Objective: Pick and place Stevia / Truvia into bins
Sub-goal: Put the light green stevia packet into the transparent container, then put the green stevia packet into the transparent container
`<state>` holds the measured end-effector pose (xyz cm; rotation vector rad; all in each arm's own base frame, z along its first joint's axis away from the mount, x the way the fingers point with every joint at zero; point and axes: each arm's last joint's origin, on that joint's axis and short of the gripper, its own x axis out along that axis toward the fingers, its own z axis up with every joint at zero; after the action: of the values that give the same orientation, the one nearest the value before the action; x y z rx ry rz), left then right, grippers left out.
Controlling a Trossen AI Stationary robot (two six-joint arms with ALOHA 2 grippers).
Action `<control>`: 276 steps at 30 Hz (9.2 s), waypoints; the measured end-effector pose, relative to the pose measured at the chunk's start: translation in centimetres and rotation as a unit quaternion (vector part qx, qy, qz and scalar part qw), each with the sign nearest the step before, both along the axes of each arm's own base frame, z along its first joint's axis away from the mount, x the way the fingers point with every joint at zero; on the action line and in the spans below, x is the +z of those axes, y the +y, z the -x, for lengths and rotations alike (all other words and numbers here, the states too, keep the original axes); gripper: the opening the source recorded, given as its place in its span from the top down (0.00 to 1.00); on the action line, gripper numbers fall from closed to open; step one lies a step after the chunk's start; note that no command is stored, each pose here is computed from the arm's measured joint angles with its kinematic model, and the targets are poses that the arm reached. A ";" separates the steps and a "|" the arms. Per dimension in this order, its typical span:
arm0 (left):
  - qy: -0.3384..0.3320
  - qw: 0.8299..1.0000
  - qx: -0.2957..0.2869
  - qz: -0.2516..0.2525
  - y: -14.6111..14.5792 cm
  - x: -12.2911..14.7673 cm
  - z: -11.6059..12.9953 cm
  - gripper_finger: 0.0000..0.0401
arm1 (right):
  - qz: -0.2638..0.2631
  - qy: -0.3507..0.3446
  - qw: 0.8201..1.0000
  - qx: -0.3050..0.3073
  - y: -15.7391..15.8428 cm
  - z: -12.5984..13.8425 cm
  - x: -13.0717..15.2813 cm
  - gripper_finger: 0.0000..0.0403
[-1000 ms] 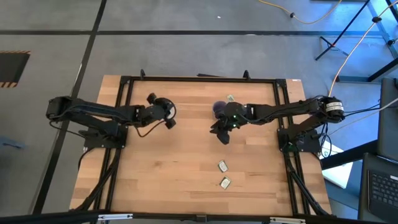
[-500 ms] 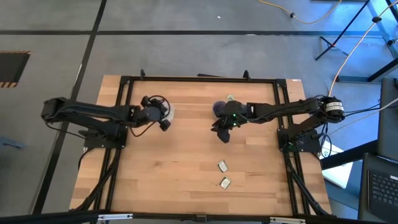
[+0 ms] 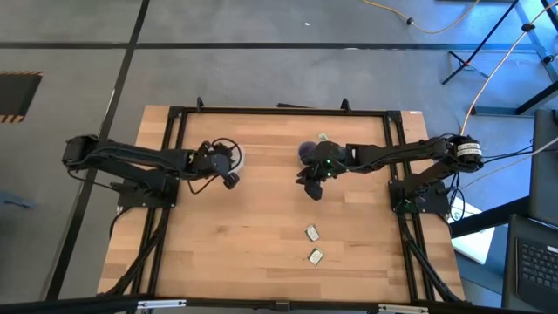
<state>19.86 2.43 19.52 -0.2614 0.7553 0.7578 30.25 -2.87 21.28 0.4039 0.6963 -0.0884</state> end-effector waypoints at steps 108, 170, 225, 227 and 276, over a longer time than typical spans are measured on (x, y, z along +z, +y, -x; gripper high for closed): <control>-0.032 0.994 0.025 -0.106 0.7 2.4 1.1 0.85 | 0.087 0.272 0.889 -0.357 -7.3 10.9 -3.0 1.00; -0.315 0.932 -0.145 0.105 2.0 2.5 -5.9 0.70 | 0.296 0.019 0.949 -0.103 3.3 -7.3 3.9 1.00; -0.275 0.946 -0.170 0.027 1.4 5.9 -1.2 0.99 | 0.277 0.071 0.949 -0.134 0.0 -0.1 5.1 0.67; -0.273 0.946 -0.170 0.027 1.3 6.0 -1.0 0.99 | 0.277 0.072 0.949 -0.132 0.0 0.0 5.1 0.67; -0.012 0.991 -0.023 0.128 5.6 -0.4 0.9 0.89 | 0.233 0.040 0.966 -0.104 -0.7 3.3 8.3 0.67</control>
<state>18.92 8.07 19.11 -0.4825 0.8344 0.6136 26.95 -3.52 29.62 0.0187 0.6856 -0.4604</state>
